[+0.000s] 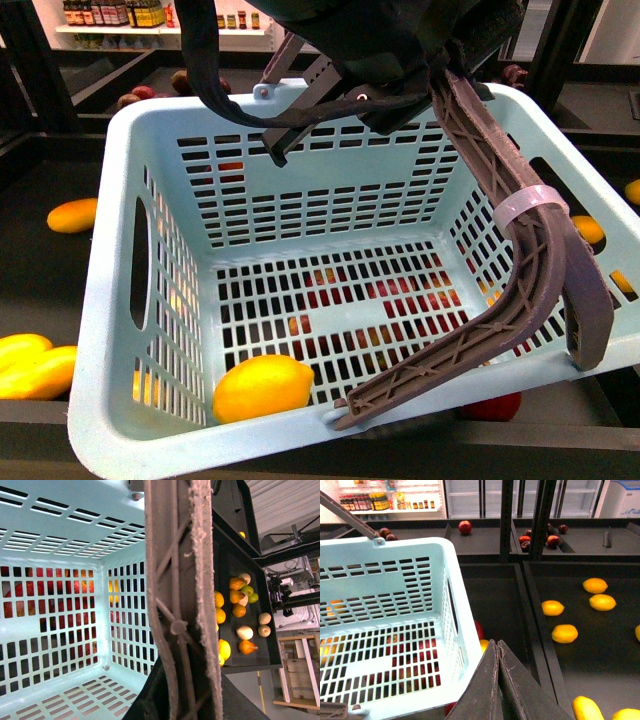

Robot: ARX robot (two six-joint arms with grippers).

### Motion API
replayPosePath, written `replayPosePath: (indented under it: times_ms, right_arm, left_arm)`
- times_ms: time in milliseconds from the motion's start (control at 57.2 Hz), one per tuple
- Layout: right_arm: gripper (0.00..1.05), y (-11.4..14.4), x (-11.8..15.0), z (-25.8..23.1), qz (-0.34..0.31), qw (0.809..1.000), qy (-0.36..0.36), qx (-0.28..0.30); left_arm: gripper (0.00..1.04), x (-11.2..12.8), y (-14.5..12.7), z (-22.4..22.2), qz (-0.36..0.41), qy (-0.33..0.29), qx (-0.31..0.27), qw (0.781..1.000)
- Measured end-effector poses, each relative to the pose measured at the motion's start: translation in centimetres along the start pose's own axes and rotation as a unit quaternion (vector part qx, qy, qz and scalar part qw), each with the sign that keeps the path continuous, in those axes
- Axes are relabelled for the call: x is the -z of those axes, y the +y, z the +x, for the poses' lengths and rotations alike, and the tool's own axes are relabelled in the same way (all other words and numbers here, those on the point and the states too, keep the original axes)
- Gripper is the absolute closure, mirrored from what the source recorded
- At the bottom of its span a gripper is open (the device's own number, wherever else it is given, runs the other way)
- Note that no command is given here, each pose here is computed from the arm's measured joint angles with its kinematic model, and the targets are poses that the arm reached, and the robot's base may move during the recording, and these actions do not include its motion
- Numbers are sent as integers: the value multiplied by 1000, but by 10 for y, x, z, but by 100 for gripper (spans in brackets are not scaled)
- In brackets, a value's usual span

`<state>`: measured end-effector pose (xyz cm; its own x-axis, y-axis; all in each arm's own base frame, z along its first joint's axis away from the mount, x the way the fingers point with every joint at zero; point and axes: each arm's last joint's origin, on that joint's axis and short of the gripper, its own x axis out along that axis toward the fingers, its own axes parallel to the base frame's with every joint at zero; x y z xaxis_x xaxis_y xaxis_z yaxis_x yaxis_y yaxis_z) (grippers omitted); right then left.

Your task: Pick lemon and mango into basket

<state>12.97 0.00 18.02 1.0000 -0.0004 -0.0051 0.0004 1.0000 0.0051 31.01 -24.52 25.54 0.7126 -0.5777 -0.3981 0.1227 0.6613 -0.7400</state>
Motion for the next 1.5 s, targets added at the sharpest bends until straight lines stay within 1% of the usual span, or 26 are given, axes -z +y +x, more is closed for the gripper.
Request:
replayPosePath:
  times_ms: [52,87,140,315,454,472,507,594,647,979,1503]
  right_arm:
    - [102,0,2,-2,-1,1000,1,0]
    - [97,0,3,-2,-1,1000,1,0]
    - [86,0,2,-3,-1,1000,-2,0]
    - [58,0,2,-3,-1,1000,-2,0]
    - [29,0,2,-3,-1,1000,-2,0]
    - [27,0,2,-3,-1,1000,-2,0]
    - [20,0,2,-3,-1,1000,-2,0]
    - [7,0,2,-3,-1,1000,-2,0]
    - [9,0,2,-3,-1,1000,-2,0]
    - [9,0,2,-3,-1,1000,-2,1]
    - [9,0,4,-3,-1,1000,1,1]
  left_arm:
    - [100,0,0,0,0,0,0,1000]
    - [100,0,0,0,0,0,0,1000]
    - [100,0,0,0,0,0,0,1000]
    - [100,0,0,0,0,1,1,1000]
    - [100,0,0,0,0,1,1,1000]
    - [100,0,0,0,0,1,1,1000]
    - [100,0,0,0,0,1,1,1000]
    - [100,0,0,0,0,1,1,1000]
    - [100,0,0,0,0,1,1,1000]
    - [100,5,-3,0,-1,14,10,1000]
    - [100,0,-1,-1,1,-2,1,1000]
